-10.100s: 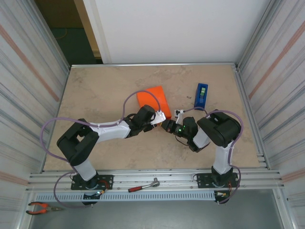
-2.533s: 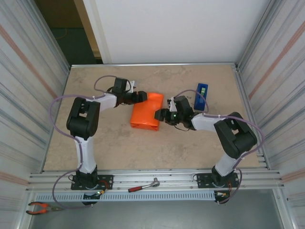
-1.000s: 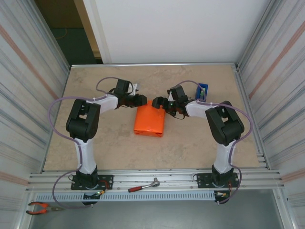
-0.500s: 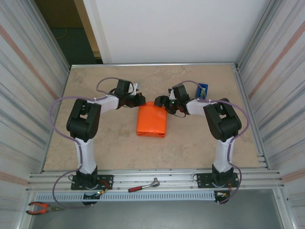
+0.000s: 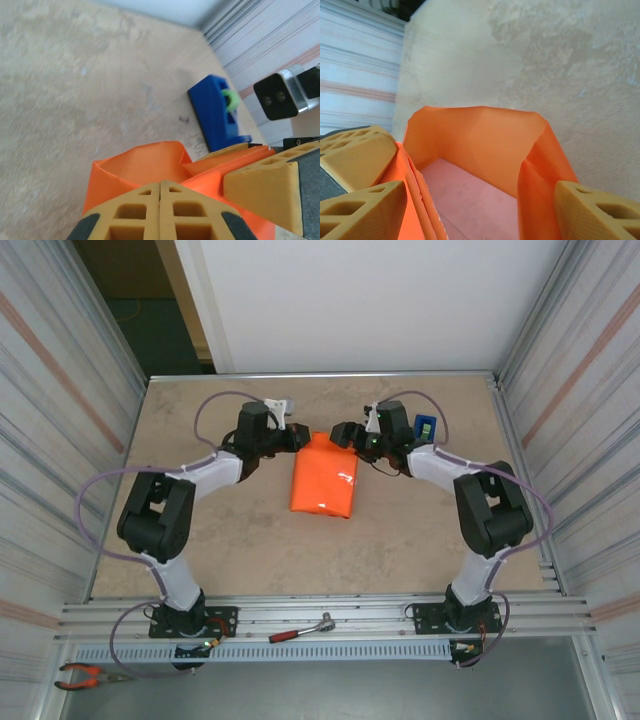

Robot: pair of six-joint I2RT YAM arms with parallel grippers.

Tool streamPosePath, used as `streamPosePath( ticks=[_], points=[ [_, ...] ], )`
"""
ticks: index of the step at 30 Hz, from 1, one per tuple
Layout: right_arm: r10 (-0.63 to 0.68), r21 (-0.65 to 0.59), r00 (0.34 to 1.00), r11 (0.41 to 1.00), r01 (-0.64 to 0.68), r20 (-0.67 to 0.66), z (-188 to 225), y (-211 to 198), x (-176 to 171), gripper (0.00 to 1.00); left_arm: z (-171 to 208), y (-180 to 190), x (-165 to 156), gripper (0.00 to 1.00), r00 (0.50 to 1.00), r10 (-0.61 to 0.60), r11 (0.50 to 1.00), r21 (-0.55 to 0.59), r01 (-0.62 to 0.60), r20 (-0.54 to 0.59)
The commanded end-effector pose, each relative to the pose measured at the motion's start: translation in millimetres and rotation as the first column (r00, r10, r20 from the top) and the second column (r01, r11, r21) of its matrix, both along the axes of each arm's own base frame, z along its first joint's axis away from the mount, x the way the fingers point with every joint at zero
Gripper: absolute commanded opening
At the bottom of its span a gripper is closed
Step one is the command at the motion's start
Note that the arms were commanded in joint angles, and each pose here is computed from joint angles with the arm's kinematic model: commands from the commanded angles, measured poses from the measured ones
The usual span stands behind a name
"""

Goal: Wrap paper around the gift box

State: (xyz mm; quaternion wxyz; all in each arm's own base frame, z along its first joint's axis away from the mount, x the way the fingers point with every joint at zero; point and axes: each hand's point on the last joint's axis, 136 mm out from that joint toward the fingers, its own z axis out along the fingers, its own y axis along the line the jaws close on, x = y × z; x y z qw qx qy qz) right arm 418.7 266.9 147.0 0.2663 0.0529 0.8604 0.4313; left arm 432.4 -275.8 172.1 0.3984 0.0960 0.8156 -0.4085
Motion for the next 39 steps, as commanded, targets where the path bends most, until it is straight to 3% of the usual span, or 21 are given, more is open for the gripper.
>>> streamPosePath(
  ticks=[1, 11, 20, 28, 39],
  points=[
    [0.049, 0.016, 0.994, 0.999, -0.051, 0.094, 32.7, 3.1, -13.9, 0.77, 42.4, -4.1, -1.6, 0.00, 0.977, 0.037, 0.998, -0.060, -0.025, 0.212],
    [0.047, -0.076, 0.972, 0.997, -0.030, 0.230, 49.7, -4.6, -38.0, 0.79, 54.8, 6.5, -23.7, 0.00, 0.926, 0.113, 0.989, -0.135, -0.068, 0.360],
    [-0.011, -0.232, 0.964, 0.970, 0.075, 0.265, 22.2, -23.0, -55.9, 0.83, 56.6, 4.4, -47.1, 0.00, 0.899, 0.099, 0.989, -0.143, -0.041, 0.427],
    [-0.058, -0.230, 0.965, 0.966, 0.119, 0.257, 25.1, -34.8, -48.7, 0.91, 67.2, 4.7, -44.2, 0.00, 0.886, 0.114, 0.988, -0.148, -0.051, 0.450],
    [-0.023, -0.167, 0.961, 0.983, 0.072, 0.277, 46.2, -17.6, -26.2, 0.82, 77.2, -3.4, -32.6, 0.00, 0.867, 0.079, 0.992, -0.121, -0.022, 0.493]
  ],
)
